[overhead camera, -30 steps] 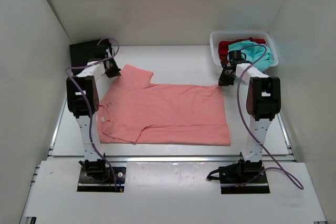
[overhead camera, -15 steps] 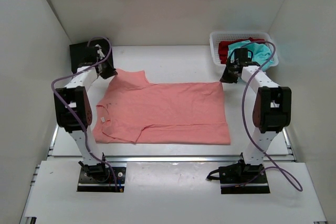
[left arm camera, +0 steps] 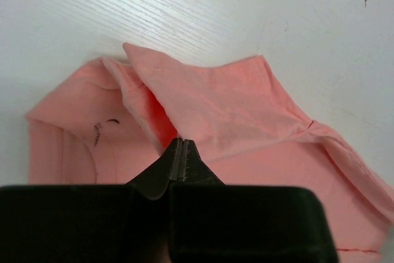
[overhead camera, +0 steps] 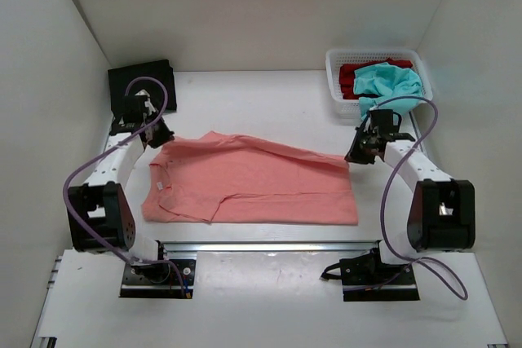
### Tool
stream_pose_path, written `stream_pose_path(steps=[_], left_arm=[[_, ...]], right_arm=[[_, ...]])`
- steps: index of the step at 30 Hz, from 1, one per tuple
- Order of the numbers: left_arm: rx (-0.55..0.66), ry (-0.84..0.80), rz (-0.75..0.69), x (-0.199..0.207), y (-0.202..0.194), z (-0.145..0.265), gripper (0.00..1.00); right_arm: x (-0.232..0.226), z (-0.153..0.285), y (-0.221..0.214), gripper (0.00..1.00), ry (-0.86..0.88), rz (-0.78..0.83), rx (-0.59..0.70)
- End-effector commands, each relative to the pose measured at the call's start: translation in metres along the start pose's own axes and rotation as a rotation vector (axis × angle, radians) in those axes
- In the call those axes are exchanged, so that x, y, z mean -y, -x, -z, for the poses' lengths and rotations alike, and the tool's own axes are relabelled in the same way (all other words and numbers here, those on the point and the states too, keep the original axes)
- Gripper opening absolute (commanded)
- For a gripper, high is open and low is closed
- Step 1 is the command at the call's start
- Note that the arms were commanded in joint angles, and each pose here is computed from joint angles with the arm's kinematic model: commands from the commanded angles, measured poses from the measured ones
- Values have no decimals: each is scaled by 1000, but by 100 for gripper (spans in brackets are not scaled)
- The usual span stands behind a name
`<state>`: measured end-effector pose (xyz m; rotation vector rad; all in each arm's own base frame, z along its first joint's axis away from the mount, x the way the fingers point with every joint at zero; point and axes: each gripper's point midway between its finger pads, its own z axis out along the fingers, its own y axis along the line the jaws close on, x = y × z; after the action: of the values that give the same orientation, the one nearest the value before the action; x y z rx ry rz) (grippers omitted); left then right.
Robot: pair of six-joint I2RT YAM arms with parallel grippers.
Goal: Fold and stack the t-shirts
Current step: Fold the other side of the tshirt into a rectangle
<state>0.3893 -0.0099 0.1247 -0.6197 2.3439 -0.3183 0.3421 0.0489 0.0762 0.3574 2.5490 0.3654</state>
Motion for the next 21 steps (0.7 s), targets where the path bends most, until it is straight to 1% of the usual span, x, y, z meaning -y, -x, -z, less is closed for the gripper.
stream_pose_path(steps=[1,5,7,8,13,21], left_arm=[[52,81,-61,-16,-4,27,0],[54,186,-103,-46,-25,38,0],[66,215,-153,-51,-33,47,0],[49,226,-153,-56,-43,46,0],[53,245,-160,-72,-64,55,0],[83,259,-140,-86,-74,56,0]], right_arm=[[-2,14,7,0,21,43,85],[4,21,0,1,7,63,103],[9,20,-8,0,-1,61,101],[10,21,-10,0,-9,68,98],[21,15,-22,0,-41,65,88],[34,9,-46,0,-75,60,56]])
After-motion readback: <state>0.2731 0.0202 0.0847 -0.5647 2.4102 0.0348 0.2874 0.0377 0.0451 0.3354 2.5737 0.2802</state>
